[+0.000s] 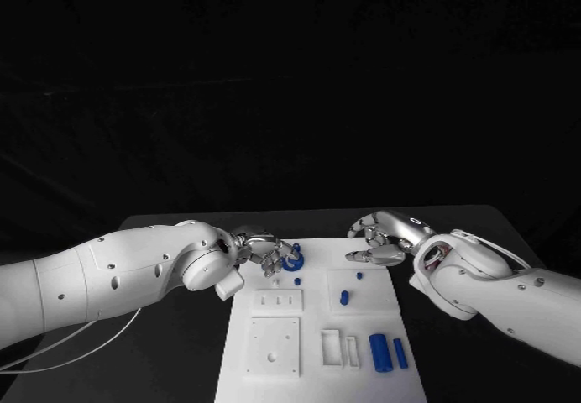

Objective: Assemble the parts on the task board

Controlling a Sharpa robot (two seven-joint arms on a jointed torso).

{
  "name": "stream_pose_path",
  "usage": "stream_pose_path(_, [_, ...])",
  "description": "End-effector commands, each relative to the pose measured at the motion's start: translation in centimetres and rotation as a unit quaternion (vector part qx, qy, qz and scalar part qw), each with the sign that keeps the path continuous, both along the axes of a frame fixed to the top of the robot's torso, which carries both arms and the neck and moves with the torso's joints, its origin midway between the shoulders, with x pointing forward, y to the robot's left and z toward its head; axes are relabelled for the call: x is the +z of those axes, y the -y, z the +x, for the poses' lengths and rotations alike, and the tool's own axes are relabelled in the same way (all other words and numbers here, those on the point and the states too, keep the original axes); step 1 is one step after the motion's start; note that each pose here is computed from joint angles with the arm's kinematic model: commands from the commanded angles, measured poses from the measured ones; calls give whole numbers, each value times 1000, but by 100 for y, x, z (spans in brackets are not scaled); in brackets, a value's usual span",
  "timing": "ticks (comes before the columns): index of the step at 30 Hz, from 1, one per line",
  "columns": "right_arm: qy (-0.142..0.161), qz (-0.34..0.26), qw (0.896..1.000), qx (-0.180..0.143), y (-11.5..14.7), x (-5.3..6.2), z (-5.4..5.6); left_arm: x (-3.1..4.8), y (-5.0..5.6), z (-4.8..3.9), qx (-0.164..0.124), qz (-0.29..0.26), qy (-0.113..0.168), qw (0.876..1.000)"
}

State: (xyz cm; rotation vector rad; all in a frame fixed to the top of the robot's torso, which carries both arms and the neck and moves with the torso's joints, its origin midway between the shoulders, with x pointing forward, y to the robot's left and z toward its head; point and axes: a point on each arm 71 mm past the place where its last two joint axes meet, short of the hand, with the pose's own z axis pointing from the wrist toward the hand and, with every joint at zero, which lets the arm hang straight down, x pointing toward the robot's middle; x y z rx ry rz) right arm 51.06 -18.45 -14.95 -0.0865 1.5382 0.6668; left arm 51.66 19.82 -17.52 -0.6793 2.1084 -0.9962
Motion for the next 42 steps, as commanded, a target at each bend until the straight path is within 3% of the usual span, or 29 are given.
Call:
stream_pose_path(1, [1, 28, 999, -19, 116, 33, 60, -53, -69, -16, -17, 86, 14, 996])
stream_pose_path(4, [2, 32, 999, -39, 249, 90, 142, -101, -106, -36, -16, 126, 15, 992])
stream_pose_path(6, [0, 35, 998, -49, 300, 118, 187, -111, -133, -40, 3, 154, 26, 988])
stream_pose_path(9, [-1, 46, 997, -63, 361, 161, 252, -135, -136, -55, 11, 184, 35, 982])
stream_pose_path(18, [3, 33, 996, -87, 440, 309, 400, -260, -60, -160, -7, 219, 26, 975])
stream_pose_path(21, [5, 34, 995, -89, 438, 326, 415, -273, -31, -178, -16, 234, 38, 971])
stream_pose_path(24, [5, 34, 995, -91, 433, 329, 423, -237, 23, -180, -28, 268, 80, 960])
stream_pose_path(26, [14, 22, 996, -88, 417, 334, 422, -224, 44, -187, -33, 276, 93, 956])
stream_pose_path(34, [20, 16, 996, -82, 371, 342, 414, -201, 117, -188, -34, 275, 122, 953])
stream_pose_path(42, [22, 24, 996, -82, 359, 350, 411, -263, 138, -193, -22, 276, 130, 952])
